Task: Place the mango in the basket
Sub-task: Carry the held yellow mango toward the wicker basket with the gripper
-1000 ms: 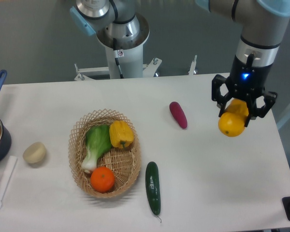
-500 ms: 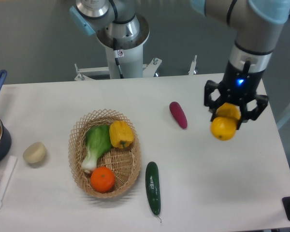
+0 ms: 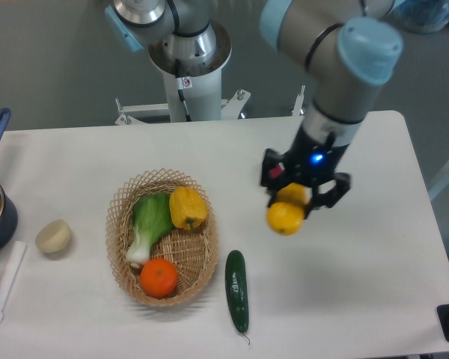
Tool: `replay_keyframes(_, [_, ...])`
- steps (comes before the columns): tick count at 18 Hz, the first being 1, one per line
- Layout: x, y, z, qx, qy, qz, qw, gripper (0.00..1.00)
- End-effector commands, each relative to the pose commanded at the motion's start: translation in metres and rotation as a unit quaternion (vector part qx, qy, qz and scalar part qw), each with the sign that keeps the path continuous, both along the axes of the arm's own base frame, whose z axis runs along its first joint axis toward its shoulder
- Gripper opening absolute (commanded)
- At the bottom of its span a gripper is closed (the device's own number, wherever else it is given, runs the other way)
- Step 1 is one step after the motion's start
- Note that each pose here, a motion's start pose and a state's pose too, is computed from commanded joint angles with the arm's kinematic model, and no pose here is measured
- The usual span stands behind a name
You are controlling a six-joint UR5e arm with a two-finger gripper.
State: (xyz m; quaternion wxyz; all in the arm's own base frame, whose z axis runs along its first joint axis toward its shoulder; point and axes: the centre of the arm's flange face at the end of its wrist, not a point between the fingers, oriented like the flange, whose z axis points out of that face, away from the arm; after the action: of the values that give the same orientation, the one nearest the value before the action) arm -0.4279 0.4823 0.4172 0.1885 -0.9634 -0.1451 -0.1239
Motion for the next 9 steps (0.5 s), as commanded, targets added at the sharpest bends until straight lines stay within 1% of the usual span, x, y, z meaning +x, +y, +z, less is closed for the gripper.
replay_keyframes(2, [0.005, 0.013, -0.009, 0.022, -0.043, 0.019, 0.9986, 0.21])
replay_keyframes(3, [0.009, 0.020, -0.016, 0.027, -0.052, 0.020, 0.9981, 0.23])
replay_keyframes(5, [0.017, 0.031, -0.028, 0.029, -0.052, 0.022, 0.9980, 0.23])
replay_keyframes(8, [0.027, 0.038, -0.055, 0.029, -0.051, 0.017, 0.9982, 0.23])
replay_keyframes(9, [0.031, 0.039, -0.063, 0.025, -0.055, 0.015, 0.9980, 0.23])
